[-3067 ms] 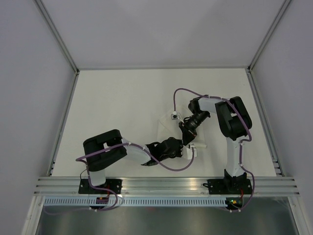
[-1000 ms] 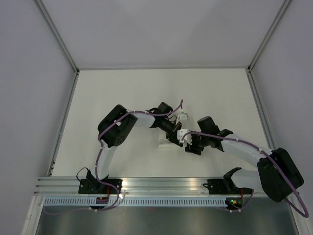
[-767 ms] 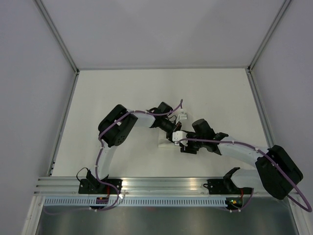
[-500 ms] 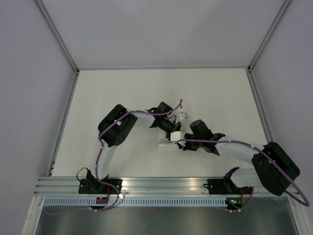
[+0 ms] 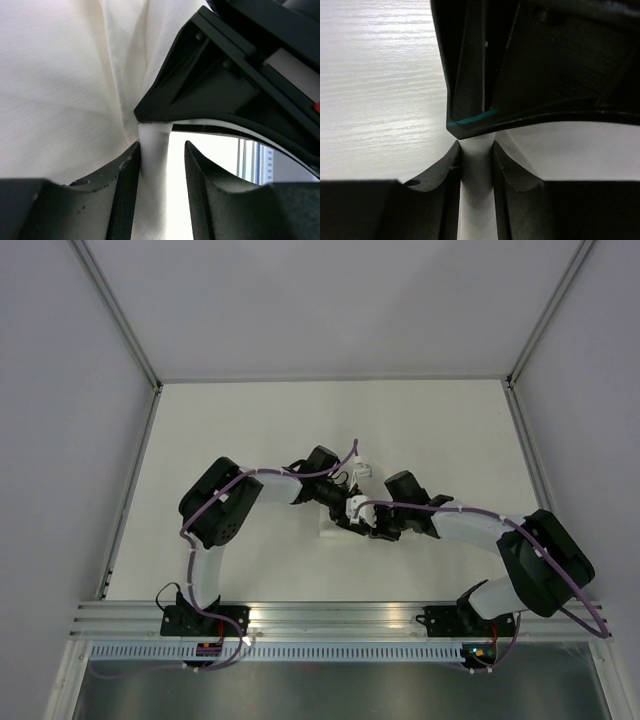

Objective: Fold the napkin, place the utensils inside, and roll it up
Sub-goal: Roll the napkin with the utensil

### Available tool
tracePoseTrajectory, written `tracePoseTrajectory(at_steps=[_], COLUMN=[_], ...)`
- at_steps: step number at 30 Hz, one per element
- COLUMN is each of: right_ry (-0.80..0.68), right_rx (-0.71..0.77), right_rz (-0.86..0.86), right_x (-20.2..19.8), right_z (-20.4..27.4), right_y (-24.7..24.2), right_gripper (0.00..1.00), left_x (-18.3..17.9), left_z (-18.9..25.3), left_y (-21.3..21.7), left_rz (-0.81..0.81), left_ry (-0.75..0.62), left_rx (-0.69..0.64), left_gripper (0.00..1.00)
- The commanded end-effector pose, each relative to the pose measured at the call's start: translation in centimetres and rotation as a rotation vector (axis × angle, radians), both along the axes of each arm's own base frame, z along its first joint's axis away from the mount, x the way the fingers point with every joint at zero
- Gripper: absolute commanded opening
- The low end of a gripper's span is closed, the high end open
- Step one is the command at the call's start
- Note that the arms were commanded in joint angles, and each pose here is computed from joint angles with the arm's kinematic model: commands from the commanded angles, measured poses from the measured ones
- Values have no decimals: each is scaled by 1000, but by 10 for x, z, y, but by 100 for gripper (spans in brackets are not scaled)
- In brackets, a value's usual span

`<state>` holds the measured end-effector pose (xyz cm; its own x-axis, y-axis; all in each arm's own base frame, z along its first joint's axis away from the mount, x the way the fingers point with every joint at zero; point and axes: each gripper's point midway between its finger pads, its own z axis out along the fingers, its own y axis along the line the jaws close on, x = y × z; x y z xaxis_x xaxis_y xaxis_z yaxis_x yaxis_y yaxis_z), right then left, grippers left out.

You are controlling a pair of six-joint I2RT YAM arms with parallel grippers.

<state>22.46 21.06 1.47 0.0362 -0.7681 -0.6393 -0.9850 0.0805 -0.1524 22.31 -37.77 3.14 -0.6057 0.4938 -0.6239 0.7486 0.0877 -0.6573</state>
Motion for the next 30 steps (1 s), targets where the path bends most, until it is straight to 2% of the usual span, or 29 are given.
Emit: tracePoseTrajectory(at_steps=[1, 4, 9, 10, 12, 13, 14, 19, 25, 30], right_ry=[217, 303, 405, 442, 487, 505, 514, 612, 677, 708], right_rx=[-75, -64, -34, -39, -39, -42, -42, -43, -56, -67], right_rz=[30, 48, 75, 71, 85, 81, 85, 80, 58, 47], right_x=[-26, -28, -21, -21, -23, -18, -17, -9, -1, 3], right_z=[-21, -20, -16, -17, -18, -21, -22, -26, -31, -35], right_y=[-21, -20, -20, -22, -23, -23, -24, -25, -27, -28], right_gripper=[6, 6, 5, 5, 5, 5, 5, 4, 5, 5], left_x=[28, 42, 68, 69, 83, 78, 82, 70, 44, 21], left_z=[19, 29, 62, 56, 79, 71, 88, 108, 98, 81], left_y=[-1, 5, 24, 33, 39, 48, 48, 73, 51, 20], left_rz=[121, 213, 411, 448, 542, 567, 589, 721, 588, 442], left_ry=[-108, -181, -301, -312, -403, -411, -469, -636, -975, -1135], left_rx=[0, 9, -54, -39, -81, -66, -132, -211, -90, -4], left_gripper=[45, 44, 43, 42, 40, 37, 35, 36, 39, 42])
